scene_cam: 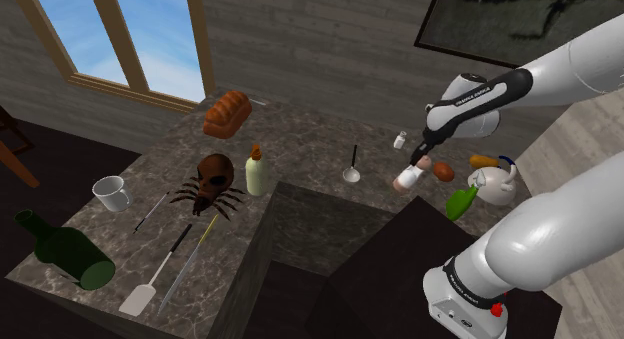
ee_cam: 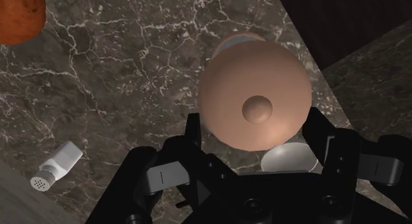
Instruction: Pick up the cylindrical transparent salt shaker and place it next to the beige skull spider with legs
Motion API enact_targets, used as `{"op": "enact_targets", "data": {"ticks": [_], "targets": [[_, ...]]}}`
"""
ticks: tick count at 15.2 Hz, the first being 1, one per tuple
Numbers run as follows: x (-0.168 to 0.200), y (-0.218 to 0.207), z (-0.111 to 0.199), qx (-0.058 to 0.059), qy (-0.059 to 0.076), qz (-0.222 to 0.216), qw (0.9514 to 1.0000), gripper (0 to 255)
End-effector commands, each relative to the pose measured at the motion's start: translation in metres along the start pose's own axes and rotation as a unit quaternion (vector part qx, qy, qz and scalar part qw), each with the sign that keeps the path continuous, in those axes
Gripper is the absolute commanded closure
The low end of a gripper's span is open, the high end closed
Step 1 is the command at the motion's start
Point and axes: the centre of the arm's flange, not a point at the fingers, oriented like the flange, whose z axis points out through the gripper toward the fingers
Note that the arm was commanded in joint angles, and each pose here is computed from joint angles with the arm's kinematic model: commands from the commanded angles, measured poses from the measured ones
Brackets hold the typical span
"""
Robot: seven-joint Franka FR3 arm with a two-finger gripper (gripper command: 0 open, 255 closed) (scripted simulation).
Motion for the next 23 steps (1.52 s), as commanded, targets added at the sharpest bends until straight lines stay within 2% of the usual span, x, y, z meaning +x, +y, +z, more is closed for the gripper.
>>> {"op": "enact_targets", "data": {"ticks": [1, 23], "targets": [[0.001, 0.001, -0.011, 0.0, 0.0, 0.0, 1.0, 255], [0.006, 0.009, -0.127, 0.0, 0.0, 0.0, 1.0, 255]]}}
